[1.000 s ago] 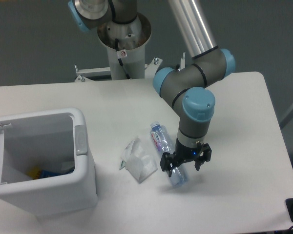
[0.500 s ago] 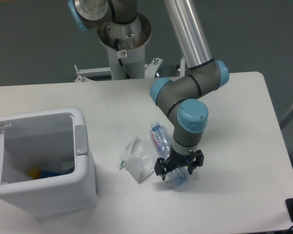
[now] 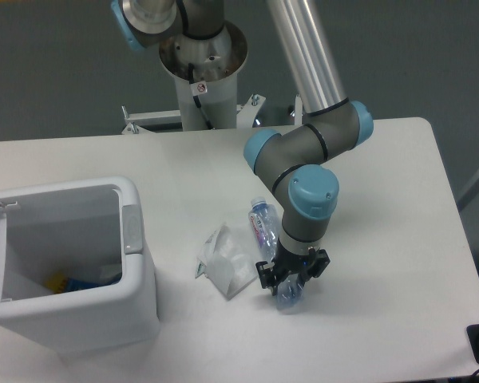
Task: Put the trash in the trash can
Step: 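Lower the gripper over the bottle's end and close on it, then lift the bottle and carry it over the white trash bin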
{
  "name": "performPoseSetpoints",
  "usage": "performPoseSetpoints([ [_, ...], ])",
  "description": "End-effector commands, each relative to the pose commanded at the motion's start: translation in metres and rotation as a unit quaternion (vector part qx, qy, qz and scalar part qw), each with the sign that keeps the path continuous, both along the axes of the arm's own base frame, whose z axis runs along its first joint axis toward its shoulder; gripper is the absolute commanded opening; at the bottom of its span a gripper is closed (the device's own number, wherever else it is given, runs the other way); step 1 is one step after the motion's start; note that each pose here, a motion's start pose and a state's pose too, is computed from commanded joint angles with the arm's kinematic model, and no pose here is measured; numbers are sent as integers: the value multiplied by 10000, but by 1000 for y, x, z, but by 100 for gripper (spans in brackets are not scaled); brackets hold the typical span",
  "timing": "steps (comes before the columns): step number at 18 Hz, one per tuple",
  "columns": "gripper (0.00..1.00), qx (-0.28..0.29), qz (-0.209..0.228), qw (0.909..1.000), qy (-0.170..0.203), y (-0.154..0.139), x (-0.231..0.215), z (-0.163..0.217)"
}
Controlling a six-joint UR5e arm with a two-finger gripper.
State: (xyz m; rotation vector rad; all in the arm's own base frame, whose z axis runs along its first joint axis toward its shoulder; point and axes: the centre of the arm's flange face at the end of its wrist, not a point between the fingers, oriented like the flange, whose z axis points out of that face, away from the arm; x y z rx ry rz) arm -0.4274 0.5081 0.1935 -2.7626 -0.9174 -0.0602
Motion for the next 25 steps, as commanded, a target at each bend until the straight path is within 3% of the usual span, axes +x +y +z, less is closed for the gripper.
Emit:
performPoseSetpoints([
  [4,57,139,2,9998,135,-1,0,25],
  [8,58,949,57,9942,510,0,-12,116],
  [9,58,1579,38,9866,398,14,-15,153],
  [11,58,2286,442,9717,388,27,-31,218],
  [14,58,2837,573,9558,513,50,-22,288],
  [17,58,3235,280,9423,821,68,13,355],
  [21,58,3680,-249,9227,1123,84,82,404],
  [25,58,3779,-643,9173,1079,103,131,411],
])
